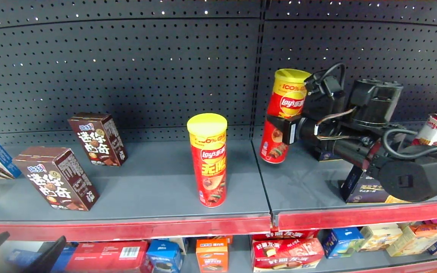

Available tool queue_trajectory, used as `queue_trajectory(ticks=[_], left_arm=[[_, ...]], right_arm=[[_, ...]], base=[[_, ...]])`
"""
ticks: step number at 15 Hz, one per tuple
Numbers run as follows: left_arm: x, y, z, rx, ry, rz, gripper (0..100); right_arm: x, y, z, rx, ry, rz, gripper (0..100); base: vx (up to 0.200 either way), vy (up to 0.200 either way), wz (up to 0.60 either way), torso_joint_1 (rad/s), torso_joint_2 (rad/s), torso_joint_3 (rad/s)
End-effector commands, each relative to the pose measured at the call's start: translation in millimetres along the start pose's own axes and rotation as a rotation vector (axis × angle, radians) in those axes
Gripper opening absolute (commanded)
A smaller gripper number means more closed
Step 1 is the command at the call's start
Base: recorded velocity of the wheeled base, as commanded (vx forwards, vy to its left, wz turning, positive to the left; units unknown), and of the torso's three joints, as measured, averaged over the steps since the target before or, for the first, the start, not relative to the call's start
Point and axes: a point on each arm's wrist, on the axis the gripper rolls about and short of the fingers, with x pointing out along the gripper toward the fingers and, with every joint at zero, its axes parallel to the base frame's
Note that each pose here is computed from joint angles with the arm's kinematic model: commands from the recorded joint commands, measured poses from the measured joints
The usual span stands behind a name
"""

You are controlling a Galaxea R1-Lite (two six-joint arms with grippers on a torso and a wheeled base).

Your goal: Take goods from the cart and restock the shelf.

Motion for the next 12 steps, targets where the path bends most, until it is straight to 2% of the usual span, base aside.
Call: queue_trajectory(ticks=[1,3,6,12], left_arm=[[-4.2,1.3,-4.0,-0.006,-0.007,-0.001,100],[-4.4,1.4,-4.4,-0.013,-0.004,-0.001,100],[-6.1,2.1,-9.5,0.001,0.038,0.001,100],[-7.7,2.6,-10.8,-0.004,0.044,0.001,100]], right_arm=[[15.0,3.6,-14.3,-0.001,0.031,0.027,0],[25.4,11.2,-15.4,0.0,0.02,0.07,0],[43.6,14.6,-15.8,0.001,0.028,0.127,0],[64.9,22.1,-11.4,0.003,0.033,0.207,0]], base=[[0.0,0.0,0.0,0.0,0.0,0.0],[0.0,0.0,0.0,0.0,0.0,0.0],[0.0,0.0,0.0,0.0,0.0,0.0],[0.0,0.0,0.0,0.0,0.0,0.0]])
